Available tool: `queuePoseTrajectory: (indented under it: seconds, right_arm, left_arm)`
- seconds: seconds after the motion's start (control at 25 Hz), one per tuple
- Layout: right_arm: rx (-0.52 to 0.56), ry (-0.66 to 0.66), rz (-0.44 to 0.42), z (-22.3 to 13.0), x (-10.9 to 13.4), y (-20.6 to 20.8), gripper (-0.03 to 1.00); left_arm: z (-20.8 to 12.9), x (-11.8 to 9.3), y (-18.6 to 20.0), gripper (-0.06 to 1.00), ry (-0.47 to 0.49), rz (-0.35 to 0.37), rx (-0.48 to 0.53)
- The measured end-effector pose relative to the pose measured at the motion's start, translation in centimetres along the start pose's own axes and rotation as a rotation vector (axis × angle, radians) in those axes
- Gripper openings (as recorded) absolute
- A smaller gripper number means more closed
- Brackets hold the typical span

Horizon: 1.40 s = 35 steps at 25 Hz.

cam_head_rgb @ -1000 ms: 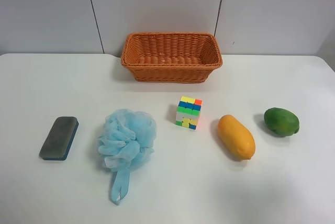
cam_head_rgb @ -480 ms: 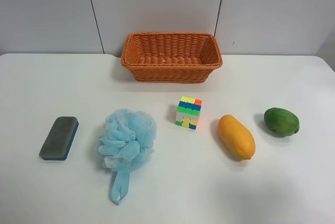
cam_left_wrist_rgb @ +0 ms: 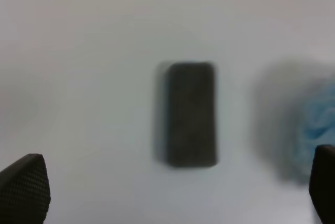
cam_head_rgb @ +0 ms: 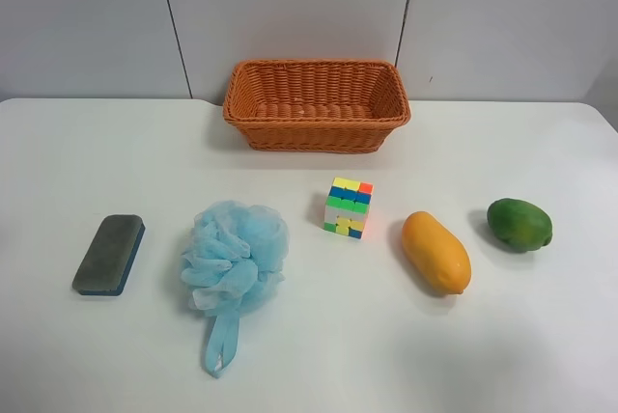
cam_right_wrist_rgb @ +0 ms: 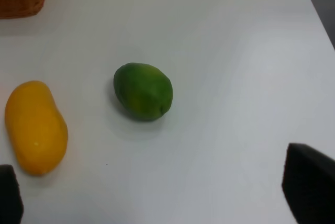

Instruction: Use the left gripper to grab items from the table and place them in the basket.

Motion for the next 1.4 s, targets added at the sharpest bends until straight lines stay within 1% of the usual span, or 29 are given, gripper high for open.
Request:
queuePoseTrajectory:
  seconds: [0.08, 0.2, 0.4, 0.52, 0.6, 0.72, 0.92, 1.12, 1.28, 1.32, 1.36, 1.4]
  right_arm:
    - [0.000, 0.000, 0.000, 0.0, 0.0, 0.0, 0.99]
    - [0.000, 0.000, 0.000, 0.0, 0.0, 0.0, 0.99]
    - [0.000, 0.000, 0.000, 0.0, 0.0, 0.0, 0.99]
    - [0.000, 0.000, 0.000, 0.0, 0.0, 0.0, 0.99]
    - [0.000, 0.000, 0.000, 0.0, 0.0, 0.0, 0.99]
    - [0.000, 0.000, 0.000, 0.0, 0.0, 0.0, 0.99]
    - [0.000, 0.000, 0.000, 0.0, 0.0, 0.0, 0.99]
    - [0.000, 0.000, 0.000, 0.0, 0.0, 0.0, 0.99]
    - [0.000, 0.000, 0.000, 0.0, 0.0, 0.0, 0.99]
    - [0.000, 0.000, 0.000, 0.0, 0.0, 0.0, 0.99]
    - [0.000, 0.000, 0.000, 0.0, 0.0, 0.0, 0.99]
    - [0.000, 0.000, 0.000, 0.0, 0.0, 0.0, 0.99]
  left_arm:
    - [0.8, -2.0, -1.2, 0.99, -0.064, -0.067, 0.020]
    - [0.6, -5.0, -3.2, 0.99, -0.154, -0.150, 0.092]
    - [-2.3, -9.6, -6.9, 0.99, -0.249, -0.210, 0.287]
    - [-3.9, -12.0, -8.6, 0.99, -0.309, -0.247, 0.325]
    - [-4.7, -13.2, -9.8, 0.99, -0.329, -0.261, 0.342]
    - [-5.9, -14.1, -12.3, 0.99, -0.339, -0.245, 0.389]
    - [-7.6, -14.5, -16.2, 0.99, -0.344, -0.214, 0.454]
    - [-8.8, -14.6, -19.8, 0.99, -0.380, -0.195, 0.454]
    - [-9.7, -14.4, -21.5, 0.99, -0.372, -0.176, 0.469]
    - [-9.7, -14.4, -21.6, 0.99, -0.369, -0.176, 0.469]
    - [-9.8, -14.4, -21.7, 0.95, -0.368, -0.174, 0.472]
    - [-9.8, -14.4, -21.7, 0.89, -0.365, -0.175, 0.472]
Point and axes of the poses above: a point on each arm's last joint axis where the gripper is mounted, y pointing back along that axis away from the gripper, x along the wrist's bending axis when the last joint is at zero, z = x × y, the point moved 1 cm from there along -y, pointing out along that axis toward the gripper, and after that the axes turned 15 degrees about y, right-handed, at the moved point
